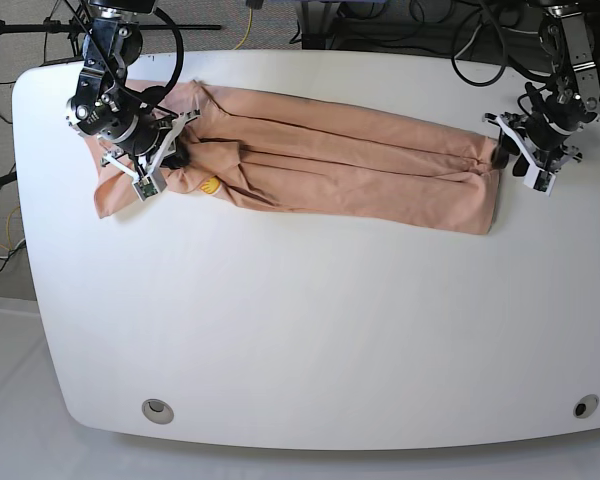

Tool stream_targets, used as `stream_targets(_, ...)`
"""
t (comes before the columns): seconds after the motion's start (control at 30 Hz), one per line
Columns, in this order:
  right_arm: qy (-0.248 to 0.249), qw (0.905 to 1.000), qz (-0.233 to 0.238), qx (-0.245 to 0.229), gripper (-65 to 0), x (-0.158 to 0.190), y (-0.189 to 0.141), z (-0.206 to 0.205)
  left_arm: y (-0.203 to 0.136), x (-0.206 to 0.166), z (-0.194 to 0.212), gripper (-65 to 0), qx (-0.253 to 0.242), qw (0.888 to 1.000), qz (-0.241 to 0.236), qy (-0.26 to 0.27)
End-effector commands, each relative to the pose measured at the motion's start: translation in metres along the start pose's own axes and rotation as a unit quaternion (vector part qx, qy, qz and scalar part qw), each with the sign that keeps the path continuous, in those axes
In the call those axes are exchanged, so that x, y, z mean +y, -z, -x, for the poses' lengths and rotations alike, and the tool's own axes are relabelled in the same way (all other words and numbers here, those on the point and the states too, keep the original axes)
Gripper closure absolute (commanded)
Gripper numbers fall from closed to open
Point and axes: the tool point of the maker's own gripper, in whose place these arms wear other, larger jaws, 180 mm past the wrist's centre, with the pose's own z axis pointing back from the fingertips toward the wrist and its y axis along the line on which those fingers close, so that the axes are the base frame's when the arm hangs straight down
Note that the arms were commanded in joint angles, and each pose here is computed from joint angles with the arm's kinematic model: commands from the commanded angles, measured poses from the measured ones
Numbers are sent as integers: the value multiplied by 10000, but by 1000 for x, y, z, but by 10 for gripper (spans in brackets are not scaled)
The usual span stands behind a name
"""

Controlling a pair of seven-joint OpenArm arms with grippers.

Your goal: Fold the T-shirt properly

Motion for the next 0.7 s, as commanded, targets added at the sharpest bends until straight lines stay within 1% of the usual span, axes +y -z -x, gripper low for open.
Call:
stream_targets(0.0,-70,9998,63,-170,0,-5,-4,-11,-3,3,-13,-214,-180,9998,-22,105)
stream_targets(0.13,-77,9999,77,-112,0,-4,-4,-8,-2,9,-7,-215,-39,9999,-94,122)
stream_targets(0.27,-79,9999,73,-117,0,-4,-5,-8,-1,11,-6,-215,-14,9999,-112,92)
stream_targets(0.67,-116,9998,99,-88,0,-7,-6,-9,-7,25,-10,-217,-83,9997,-248,23)
